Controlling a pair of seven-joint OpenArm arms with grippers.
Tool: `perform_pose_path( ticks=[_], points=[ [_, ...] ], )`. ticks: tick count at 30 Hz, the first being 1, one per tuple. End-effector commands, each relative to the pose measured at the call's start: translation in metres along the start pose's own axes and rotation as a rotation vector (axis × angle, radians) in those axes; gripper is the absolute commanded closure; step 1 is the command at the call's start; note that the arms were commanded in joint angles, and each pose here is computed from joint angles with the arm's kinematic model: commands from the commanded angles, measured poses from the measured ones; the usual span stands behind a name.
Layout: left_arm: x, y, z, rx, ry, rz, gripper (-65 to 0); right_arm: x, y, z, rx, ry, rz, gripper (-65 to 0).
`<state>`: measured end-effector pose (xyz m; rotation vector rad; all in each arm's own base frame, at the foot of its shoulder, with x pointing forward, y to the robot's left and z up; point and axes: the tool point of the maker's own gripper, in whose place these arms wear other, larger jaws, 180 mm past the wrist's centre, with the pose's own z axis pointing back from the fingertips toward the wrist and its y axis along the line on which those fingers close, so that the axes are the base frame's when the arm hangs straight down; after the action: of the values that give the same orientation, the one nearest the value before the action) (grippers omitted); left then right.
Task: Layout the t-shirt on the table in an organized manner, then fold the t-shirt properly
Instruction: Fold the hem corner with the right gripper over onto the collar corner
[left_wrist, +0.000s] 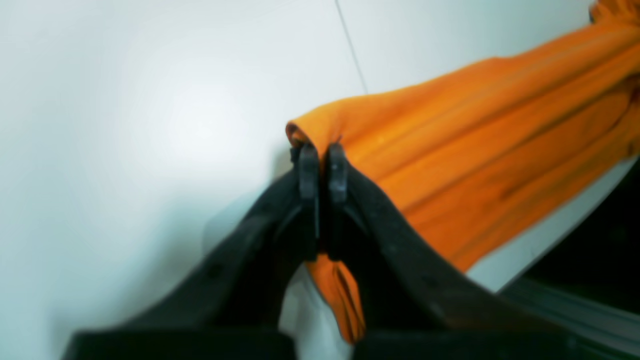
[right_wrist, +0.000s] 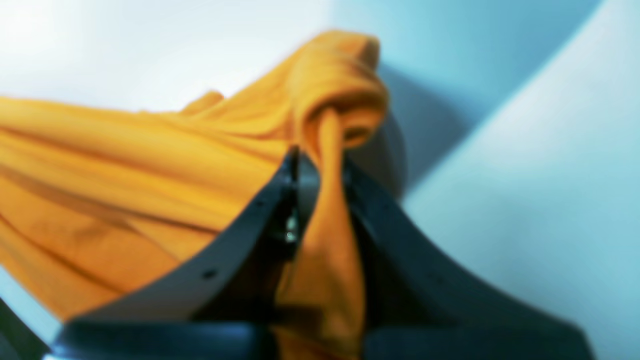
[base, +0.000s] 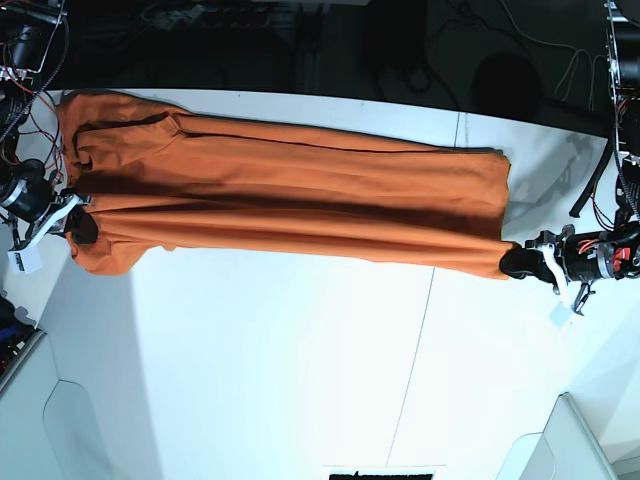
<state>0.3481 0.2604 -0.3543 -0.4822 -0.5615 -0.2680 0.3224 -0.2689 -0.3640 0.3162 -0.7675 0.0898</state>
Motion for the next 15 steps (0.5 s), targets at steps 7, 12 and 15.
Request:
perform_pose_path(
  ticks=[7,12,15],
  points=[
    [-0.022,-0.013,0.012,-0.04,0.053,-0.022,0.0,-0.023,-0.006,0.027,-0.041,0.03,0.028,0.0],
    [-0.046,-0.017,0.007,-0.061,0.089,0.012,-19.6,-0.038,-0.007,0.029,-0.044,0.062,0.014,-31.6],
    [-0.045,-0.017,0.007,-0.061,0.085,0.012,-29.0,-0.018,-0.008,0.031,-0.036,-0.019,-0.002,-35.0]
  ],
)
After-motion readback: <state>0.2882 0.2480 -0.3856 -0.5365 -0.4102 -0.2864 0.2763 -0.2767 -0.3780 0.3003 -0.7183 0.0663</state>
